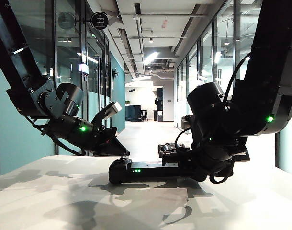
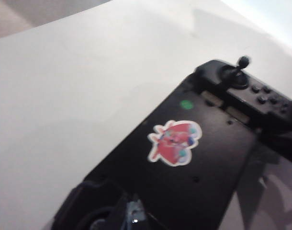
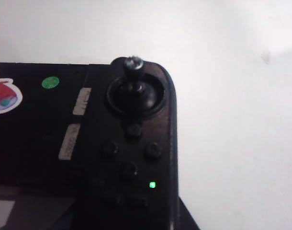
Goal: Push the left joystick on the remote control sitting on the white table forward to make the robot dog walk in a straight line until it approaches the door.
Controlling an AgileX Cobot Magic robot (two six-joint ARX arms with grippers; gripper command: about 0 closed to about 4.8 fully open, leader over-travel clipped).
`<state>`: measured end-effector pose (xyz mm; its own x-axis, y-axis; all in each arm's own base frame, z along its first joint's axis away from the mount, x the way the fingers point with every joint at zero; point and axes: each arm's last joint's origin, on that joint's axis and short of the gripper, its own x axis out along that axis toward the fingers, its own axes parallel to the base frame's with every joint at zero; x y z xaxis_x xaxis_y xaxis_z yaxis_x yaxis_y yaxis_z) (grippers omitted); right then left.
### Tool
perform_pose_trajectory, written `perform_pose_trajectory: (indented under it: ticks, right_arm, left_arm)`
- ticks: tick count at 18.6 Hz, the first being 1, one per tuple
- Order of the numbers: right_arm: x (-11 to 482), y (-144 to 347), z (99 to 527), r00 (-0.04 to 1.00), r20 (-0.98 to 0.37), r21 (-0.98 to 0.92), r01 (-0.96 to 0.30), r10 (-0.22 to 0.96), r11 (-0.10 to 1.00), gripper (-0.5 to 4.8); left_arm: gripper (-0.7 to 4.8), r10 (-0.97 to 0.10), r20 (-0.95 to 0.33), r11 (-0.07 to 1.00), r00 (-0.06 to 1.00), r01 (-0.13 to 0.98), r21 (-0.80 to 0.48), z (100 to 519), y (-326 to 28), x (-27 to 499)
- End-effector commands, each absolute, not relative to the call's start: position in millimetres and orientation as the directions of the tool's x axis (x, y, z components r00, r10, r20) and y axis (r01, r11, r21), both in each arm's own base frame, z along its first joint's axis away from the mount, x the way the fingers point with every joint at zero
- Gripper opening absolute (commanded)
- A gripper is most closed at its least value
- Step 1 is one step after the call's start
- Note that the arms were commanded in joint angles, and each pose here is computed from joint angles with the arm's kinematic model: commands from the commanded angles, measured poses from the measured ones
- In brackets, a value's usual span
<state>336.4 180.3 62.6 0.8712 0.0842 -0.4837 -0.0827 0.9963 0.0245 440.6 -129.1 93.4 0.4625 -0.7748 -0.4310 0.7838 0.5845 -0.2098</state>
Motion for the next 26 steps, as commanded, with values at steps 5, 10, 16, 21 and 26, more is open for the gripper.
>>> perform_pose_trajectory:
  ticks: [5,10,16,21,26]
  right_arm:
    - [338.5,182.4,69.2,0.890,-0.447,0.039,-0.084,0.093,0.996,1.44]
    - [338.5,182.4,69.2,0.890,-0.447,0.039,-0.084,0.093,0.996,1.44]
    - [338.5,182.4,69.2,0.890,-0.447,0.039,-0.084,0.093,0.996,1.44]
    - [338.5,182.4,69.2,0.890,-0.447,0.039,-0.084,0.093,0.996,1.44]
    - [338.5,182.4,69.2,0.890,-0.447,0.039,-0.084,0.093,0.996,1.44]
  left_arm:
    - [-0.06,-0.746,-0.425,0.618,0.513,0.771,-0.155,94.0,-128.7,443.6]
    - [-0.06,-0.744,-0.427,0.620,0.514,0.769,-0.155,92.0,-128.8,443.7]
    - [-0.06,-0.744,-0.426,0.620,0.514,0.769,-0.154,92.1,-128.6,443.8]
    - [-0.06,-0.744,-0.427,0.620,0.514,0.769,-0.155,92.0,-128.8,443.7]
    - [-0.06,-0.744,-0.427,0.620,0.514,0.769,-0.155,92.0,-128.8,443.7]
